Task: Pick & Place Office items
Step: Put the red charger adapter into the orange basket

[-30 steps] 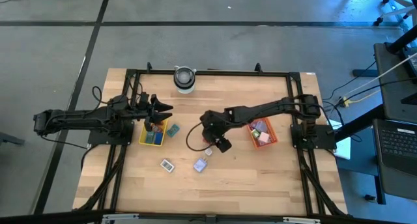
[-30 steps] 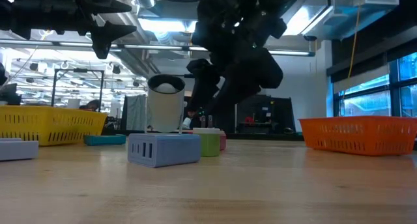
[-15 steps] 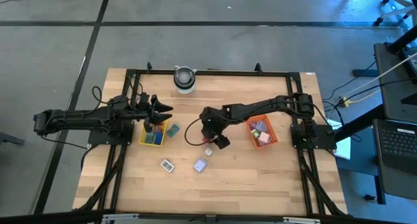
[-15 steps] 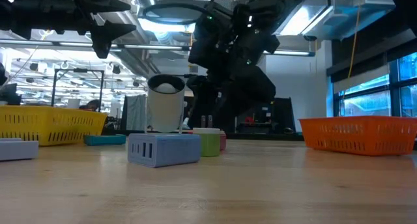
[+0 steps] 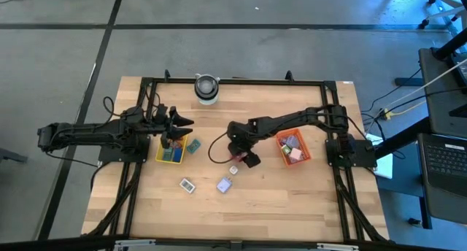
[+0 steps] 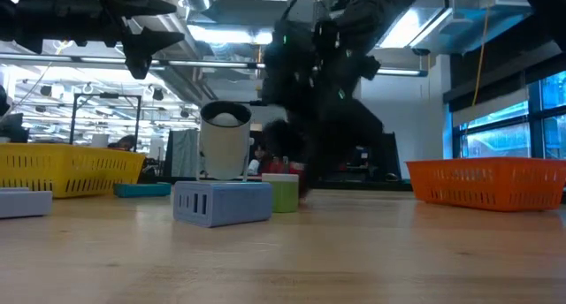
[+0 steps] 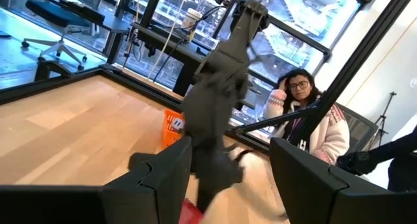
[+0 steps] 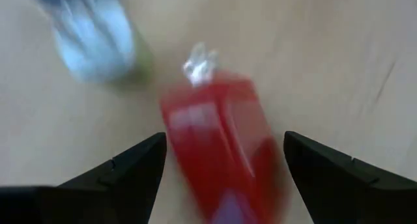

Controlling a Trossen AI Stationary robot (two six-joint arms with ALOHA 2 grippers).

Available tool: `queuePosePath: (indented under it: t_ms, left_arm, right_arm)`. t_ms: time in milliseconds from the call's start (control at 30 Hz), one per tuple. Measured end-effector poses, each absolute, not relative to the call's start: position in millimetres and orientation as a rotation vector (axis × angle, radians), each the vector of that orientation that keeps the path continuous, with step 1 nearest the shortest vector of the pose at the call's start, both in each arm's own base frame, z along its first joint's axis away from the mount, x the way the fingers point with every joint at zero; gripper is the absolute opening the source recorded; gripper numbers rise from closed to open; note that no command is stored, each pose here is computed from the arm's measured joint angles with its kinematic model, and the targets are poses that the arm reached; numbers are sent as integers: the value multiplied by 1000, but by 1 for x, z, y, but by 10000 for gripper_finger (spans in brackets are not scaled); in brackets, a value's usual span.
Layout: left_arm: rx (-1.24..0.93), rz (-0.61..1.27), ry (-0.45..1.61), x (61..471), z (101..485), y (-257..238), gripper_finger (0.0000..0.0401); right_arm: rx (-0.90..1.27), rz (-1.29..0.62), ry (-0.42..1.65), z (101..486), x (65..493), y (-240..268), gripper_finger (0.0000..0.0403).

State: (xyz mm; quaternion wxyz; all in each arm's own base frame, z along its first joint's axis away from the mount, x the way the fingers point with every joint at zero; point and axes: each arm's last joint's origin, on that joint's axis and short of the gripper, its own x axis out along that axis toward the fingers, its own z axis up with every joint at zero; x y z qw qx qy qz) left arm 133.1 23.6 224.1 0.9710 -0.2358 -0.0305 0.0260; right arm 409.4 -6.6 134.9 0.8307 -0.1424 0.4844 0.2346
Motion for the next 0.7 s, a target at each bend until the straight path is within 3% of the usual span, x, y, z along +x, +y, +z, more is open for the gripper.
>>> queuePosePath:
  t_ms: [467, 700]
  left_arm:
    - [-478, 41, -59, 133, 224, 23, 203]
    - [-478, 41, -59, 133, 224, 23, 203]
  right_arm:
    - [-285, 467, 1060, 133, 408, -8, 308]
    - [-261, 467, 1089, 133, 405, -7, 246]
